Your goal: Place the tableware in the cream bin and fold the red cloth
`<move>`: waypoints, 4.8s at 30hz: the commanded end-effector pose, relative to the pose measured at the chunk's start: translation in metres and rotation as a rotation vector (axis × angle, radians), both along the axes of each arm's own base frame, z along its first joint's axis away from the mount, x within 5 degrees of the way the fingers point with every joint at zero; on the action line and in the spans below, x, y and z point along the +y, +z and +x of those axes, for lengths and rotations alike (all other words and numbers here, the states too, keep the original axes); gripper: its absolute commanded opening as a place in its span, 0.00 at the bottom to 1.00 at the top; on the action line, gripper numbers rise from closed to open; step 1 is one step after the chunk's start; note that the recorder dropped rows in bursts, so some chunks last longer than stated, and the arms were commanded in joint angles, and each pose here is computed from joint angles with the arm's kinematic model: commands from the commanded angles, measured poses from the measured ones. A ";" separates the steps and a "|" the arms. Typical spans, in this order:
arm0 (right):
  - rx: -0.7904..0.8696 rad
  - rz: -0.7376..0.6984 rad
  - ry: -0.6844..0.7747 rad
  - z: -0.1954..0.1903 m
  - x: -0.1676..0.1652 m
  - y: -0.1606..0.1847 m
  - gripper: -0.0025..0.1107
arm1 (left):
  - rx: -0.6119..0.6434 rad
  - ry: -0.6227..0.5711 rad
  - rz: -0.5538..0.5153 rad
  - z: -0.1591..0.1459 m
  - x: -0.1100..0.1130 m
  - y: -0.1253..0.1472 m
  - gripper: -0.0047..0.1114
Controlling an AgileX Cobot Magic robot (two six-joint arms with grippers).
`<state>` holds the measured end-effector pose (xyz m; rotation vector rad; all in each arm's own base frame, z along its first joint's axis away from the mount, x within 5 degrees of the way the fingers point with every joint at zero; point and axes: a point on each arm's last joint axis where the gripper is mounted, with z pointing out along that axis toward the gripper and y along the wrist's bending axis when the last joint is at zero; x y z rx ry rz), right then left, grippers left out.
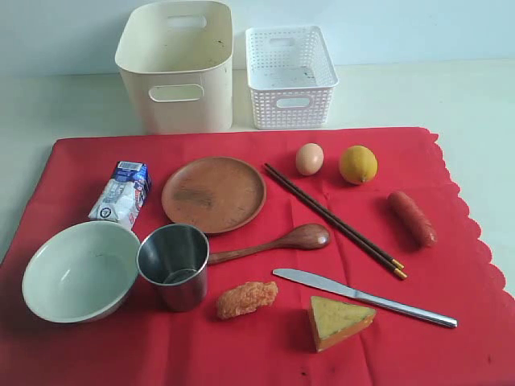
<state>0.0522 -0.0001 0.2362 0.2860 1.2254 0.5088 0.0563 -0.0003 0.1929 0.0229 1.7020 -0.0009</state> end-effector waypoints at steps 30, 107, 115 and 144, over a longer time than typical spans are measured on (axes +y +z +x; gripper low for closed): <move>0.773 -0.351 0.175 0.124 0.041 0.002 0.02 | -0.012 -0.004 -0.002 -0.001 0.000 0.002 0.05; 1.184 -0.895 0.574 0.284 0.167 -0.130 0.12 | -0.012 -0.004 -0.002 -0.001 0.000 0.002 0.05; 1.133 -0.893 0.574 0.280 0.166 -0.096 0.02 | -0.012 -0.004 -0.002 -0.001 0.000 0.002 0.05; 0.570 -0.747 0.336 0.365 0.198 -0.065 0.02 | -0.012 -0.004 -0.002 -0.001 0.000 0.002 0.05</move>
